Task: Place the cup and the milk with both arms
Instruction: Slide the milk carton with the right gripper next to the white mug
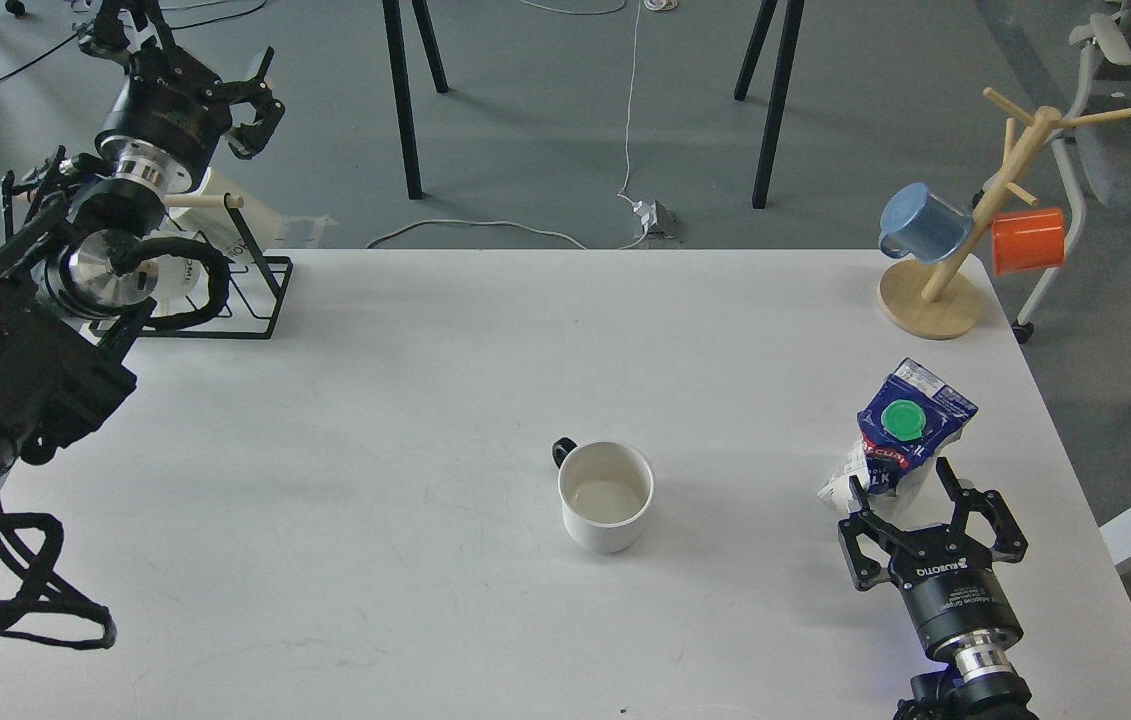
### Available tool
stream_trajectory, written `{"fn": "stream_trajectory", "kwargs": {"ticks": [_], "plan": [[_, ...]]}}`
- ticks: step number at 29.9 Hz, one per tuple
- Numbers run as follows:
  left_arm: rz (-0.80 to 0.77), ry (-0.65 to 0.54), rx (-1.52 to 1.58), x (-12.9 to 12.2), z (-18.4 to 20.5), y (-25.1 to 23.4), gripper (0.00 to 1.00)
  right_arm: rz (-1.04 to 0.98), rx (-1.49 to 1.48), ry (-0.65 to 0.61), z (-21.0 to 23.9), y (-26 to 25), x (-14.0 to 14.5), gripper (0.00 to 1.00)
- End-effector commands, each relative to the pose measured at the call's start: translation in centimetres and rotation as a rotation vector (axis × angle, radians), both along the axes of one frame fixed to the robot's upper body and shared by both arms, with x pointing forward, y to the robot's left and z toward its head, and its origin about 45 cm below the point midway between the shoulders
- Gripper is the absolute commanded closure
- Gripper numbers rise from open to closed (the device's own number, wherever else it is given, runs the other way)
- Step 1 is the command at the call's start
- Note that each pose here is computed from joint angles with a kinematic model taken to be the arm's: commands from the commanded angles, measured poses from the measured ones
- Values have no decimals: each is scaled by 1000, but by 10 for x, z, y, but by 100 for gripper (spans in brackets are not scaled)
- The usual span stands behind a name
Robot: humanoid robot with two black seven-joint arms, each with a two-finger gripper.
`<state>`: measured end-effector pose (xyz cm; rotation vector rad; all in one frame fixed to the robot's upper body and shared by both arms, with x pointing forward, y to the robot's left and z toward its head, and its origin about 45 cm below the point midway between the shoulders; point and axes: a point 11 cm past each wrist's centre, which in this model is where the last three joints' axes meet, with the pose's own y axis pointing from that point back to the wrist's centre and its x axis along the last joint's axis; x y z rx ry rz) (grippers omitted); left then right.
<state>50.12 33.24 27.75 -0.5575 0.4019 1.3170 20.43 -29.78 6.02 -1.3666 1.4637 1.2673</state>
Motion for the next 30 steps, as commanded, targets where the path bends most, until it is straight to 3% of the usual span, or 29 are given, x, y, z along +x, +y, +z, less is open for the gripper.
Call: {"fn": "stream_trajectory", "kwargs": {"ticks": [1,10,18,30], "plan": [[1,-1,0,0,1,0,1,3,-1,2,0,0,-1,65],[4,1,1,0,0,0,1,4,-1,4,-1,0,-2,81],[17,1,10,0,2,8,1,24,16,-7,3,10,0,84],[18,7,31,-1,1,11,1,182,152,-42,18,87,-6,84]]}}
